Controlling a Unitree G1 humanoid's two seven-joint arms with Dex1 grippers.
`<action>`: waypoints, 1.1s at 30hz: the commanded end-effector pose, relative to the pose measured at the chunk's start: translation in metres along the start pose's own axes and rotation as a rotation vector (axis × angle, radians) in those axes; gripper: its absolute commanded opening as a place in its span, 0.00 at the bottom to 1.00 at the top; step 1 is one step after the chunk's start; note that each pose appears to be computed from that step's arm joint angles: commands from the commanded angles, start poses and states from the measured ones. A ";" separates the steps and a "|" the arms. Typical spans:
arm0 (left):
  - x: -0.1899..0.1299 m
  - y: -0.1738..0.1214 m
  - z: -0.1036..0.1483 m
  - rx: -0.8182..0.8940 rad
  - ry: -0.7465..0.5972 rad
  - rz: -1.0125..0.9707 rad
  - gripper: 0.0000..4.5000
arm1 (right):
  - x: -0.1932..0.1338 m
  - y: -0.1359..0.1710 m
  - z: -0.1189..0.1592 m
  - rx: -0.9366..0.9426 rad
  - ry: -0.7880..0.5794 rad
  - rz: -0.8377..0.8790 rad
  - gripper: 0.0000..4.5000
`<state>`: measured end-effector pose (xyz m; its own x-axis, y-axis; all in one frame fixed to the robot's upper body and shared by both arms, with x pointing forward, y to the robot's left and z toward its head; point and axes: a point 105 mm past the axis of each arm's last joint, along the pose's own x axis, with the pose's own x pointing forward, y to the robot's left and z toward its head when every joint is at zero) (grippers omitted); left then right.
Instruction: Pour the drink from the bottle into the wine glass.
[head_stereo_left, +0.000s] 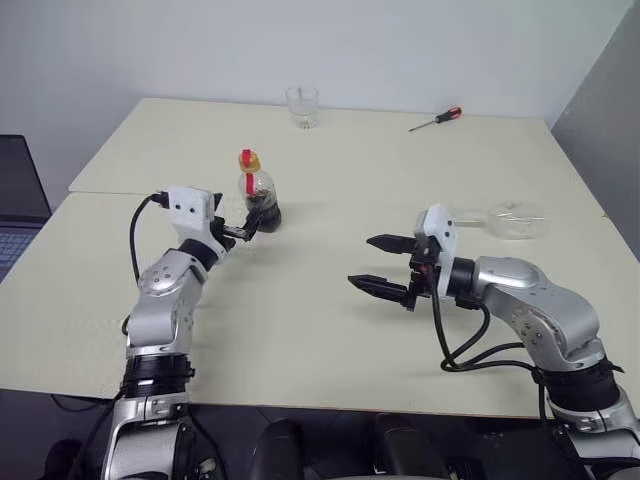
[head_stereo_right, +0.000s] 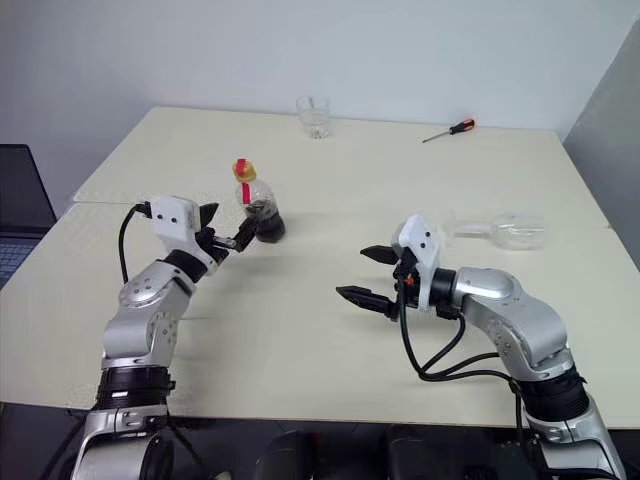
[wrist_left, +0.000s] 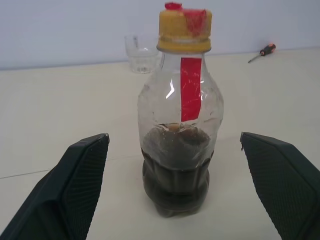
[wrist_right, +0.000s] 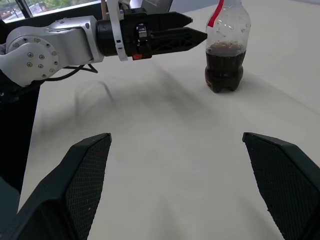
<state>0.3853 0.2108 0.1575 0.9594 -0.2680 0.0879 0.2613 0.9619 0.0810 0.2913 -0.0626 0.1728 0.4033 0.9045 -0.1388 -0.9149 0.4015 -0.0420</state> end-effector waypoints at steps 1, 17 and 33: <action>0.008 -0.003 0.012 0.023 -0.045 -0.001 1.00 | 0.000 0.001 0.012 -0.053 -0.033 -0.003 1.00; 0.028 -0.011 -0.003 0.025 -0.005 -0.040 1.00 | 0.004 0.000 0.017 -0.076 -0.042 -0.023 1.00; 0.068 -0.023 -0.005 0.030 -0.030 -0.052 1.00 | 0.000 -0.002 0.015 -0.059 -0.045 -0.055 1.00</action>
<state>0.4423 0.1746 0.1465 0.9457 -0.3164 0.0739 0.3091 0.9462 0.0952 0.2967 -0.0604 0.1741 0.4504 0.8830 -0.1317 -0.8928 0.4450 -0.0700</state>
